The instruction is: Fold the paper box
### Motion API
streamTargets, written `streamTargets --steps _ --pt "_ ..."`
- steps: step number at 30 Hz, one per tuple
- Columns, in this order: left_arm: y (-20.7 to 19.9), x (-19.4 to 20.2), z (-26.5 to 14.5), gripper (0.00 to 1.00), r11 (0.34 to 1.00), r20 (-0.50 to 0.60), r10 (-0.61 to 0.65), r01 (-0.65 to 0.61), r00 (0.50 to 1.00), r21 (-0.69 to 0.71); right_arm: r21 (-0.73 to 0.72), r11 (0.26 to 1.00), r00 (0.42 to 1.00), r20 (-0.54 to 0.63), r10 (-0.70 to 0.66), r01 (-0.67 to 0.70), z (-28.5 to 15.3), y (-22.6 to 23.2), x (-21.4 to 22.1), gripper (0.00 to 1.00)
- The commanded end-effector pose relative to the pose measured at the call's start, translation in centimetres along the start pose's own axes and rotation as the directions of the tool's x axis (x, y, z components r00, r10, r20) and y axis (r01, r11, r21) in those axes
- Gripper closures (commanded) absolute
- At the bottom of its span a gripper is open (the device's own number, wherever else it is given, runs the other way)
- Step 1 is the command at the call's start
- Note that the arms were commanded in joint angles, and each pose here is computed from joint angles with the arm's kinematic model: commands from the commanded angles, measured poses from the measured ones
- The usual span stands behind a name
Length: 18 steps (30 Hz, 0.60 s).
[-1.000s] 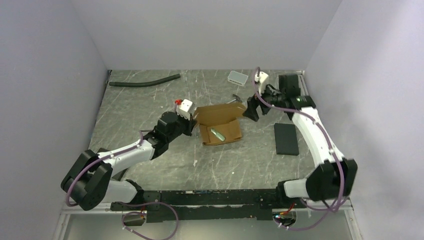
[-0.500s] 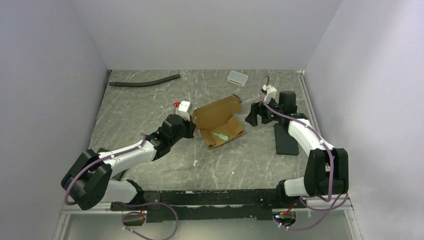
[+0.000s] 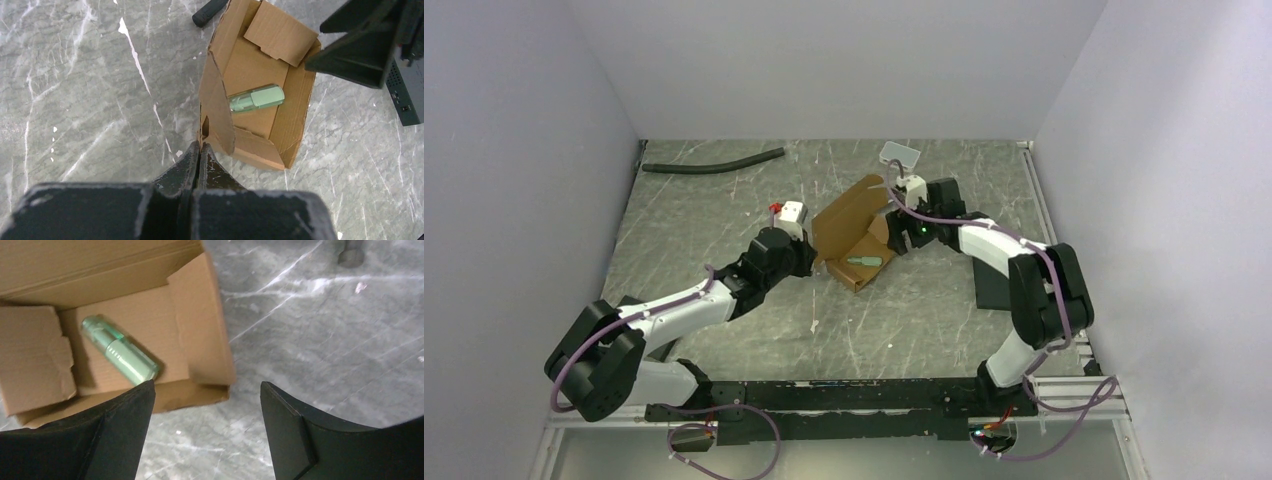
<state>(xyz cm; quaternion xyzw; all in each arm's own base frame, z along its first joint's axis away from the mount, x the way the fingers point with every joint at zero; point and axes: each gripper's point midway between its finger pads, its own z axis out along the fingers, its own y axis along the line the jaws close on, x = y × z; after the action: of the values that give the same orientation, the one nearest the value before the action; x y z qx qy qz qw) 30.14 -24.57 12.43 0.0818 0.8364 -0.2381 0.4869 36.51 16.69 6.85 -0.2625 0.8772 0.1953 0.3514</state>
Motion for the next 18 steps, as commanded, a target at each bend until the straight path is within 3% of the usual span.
streamTargets --steps 1,8,12,18 --pt "-1.5 -1.5 -0.5 1.00 0.999 0.011 -0.015 0.014 1.000 0.043 0.120 0.989 0.994 0.056 -0.096 0.088 0.4 -1.9 -4.1 0.20" --pt "-1.9 -1.5 -0.5 1.00 0.998 0.008 -0.003 0.003 1.000 0.061 0.010 0.980 0.979 0.057 -0.198 0.198 2.0 -0.7 -5.4 0.19" --pt "-2.0 -1.7 -0.6 1.00 0.998 0.013 -0.012 0.011 1.000 0.066 -0.055 0.969 0.970 0.027 -0.240 0.241 3.0 0.2 -4.7 0.25" --pt "-2.0 -1.8 -0.6 1.00 0.997 0.010 -0.040 0.040 0.999 0.071 -0.042 0.957 0.957 -0.022 -0.288 0.287 4.3 -0.4 -3.4 0.37"
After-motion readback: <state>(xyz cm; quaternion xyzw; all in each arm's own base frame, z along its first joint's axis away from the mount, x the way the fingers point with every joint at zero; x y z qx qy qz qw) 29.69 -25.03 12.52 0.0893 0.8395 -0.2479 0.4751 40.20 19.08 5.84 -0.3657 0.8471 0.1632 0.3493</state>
